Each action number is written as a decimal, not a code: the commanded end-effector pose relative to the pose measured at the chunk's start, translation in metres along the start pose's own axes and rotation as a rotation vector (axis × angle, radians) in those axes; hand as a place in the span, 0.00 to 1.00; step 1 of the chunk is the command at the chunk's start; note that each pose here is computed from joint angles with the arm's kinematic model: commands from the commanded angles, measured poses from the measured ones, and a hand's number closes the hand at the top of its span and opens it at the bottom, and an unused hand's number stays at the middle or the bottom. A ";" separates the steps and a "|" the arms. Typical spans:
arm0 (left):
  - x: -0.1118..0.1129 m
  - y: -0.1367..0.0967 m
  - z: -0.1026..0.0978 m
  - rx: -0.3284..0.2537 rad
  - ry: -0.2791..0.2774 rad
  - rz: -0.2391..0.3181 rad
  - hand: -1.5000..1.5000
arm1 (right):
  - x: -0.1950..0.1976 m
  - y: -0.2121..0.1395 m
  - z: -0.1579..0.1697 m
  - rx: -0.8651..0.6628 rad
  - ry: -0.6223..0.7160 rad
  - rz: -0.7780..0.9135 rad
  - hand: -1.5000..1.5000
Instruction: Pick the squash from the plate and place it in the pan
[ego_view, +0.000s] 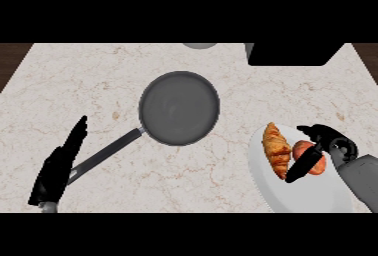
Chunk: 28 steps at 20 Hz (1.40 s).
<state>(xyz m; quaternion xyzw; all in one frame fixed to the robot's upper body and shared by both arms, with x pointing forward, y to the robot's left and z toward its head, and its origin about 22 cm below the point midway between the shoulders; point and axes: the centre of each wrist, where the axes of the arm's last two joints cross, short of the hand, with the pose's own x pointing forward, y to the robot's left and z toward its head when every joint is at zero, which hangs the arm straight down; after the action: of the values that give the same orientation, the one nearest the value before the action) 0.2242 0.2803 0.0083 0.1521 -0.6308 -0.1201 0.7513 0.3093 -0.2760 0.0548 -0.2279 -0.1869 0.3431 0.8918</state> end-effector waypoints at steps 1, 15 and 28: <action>-0.005 0.014 -0.008 0.002 0.010 0.008 0.50 | -0.002 0.003 -0.003 -0.024 0.056 0.003 1.00; -0.011 0.001 0.010 0.015 0.013 0.003 0.50 | 0.009 0.070 0.020 -0.075 0.032 -0.183 1.00; -0.016 0.011 0.013 0.044 0.059 -0.007 0.50 | 0.017 0.092 0.078 -0.883 -0.087 -0.069 1.00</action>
<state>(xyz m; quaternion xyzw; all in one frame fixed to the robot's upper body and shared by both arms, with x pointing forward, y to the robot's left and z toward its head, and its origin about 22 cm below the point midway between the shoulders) 0.2085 0.2956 -0.0001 0.1745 -0.6134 -0.1036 0.7632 0.2372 -0.1976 0.0463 -0.4745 -0.3417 0.2908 0.7573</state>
